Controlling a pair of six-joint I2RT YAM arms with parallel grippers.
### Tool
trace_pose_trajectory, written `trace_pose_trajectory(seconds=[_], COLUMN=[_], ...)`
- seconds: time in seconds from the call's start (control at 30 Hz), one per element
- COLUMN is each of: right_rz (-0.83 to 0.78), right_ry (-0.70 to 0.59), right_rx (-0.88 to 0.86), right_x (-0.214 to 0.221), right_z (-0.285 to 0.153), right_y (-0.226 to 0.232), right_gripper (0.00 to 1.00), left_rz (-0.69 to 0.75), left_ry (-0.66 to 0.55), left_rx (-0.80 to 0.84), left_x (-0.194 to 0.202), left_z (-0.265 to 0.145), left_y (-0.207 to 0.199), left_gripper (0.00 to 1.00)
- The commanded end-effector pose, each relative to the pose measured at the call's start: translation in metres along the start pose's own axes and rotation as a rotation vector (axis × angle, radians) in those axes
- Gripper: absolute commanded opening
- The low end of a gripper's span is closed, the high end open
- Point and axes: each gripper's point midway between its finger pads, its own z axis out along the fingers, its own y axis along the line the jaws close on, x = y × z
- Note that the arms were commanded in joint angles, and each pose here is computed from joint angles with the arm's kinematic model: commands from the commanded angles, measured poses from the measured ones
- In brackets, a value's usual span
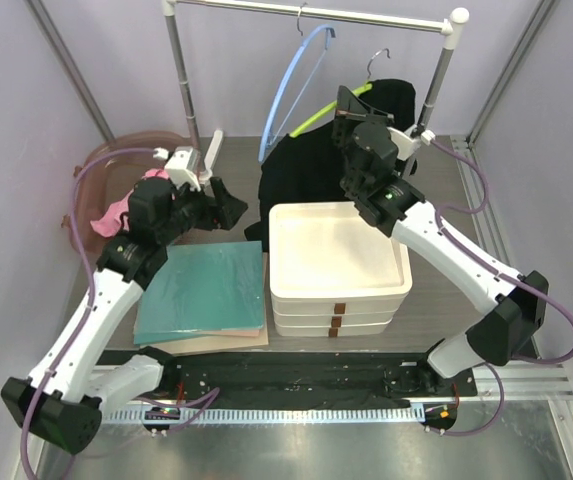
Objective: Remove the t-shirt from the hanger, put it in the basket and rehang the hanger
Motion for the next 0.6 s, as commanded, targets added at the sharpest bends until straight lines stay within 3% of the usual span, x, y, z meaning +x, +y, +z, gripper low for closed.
trace_pose_trajectory(seconds=[0.0, 0.17, 0.23, 0.33, 0.4, 0.53, 0.57], right_rz=[0.159, 0.186, 0.2, 0.214, 0.216, 0.216, 0.217], right_ry=[0.047, 0.086, 0.1, 0.114, 0.112, 0.084, 0.077], right_rx=[-0.102, -0.121, -0.128, -0.134, -0.138, -0.136, -0.132], right_x=[0.008, 0.02, 0.023, 0.029, 0.029, 0.023, 0.022], right_z=[-0.014, -0.017, -0.019, -0.02, -0.02, -0.019, -0.018], right_y=[0.058, 0.066, 0.07, 0.071, 0.075, 0.075, 0.073], right_gripper=[0.01, 0.01, 0.01, 0.01, 0.01, 0.01, 0.01], left_rz=[0.106, 0.175, 0.18, 0.171, 0.155, 0.121, 0.114], left_ry=[0.008, 0.084, 0.095, 0.108, 0.104, 0.077, 0.072], left_rx=[0.218, 0.362, 0.351, 0.296, 0.251, 0.167, 0.149], left_x=[-0.028, -0.013, -0.01, -0.007, -0.009, -0.011, -0.009], left_z=[0.009, 0.013, 0.018, 0.027, 0.03, 0.031, 0.03], left_y=[-0.042, -0.059, -0.055, -0.045, -0.038, -0.025, -0.022], left_gripper=[0.8, 0.79, 0.79, 0.7, 0.54, 0.0, 0.0])
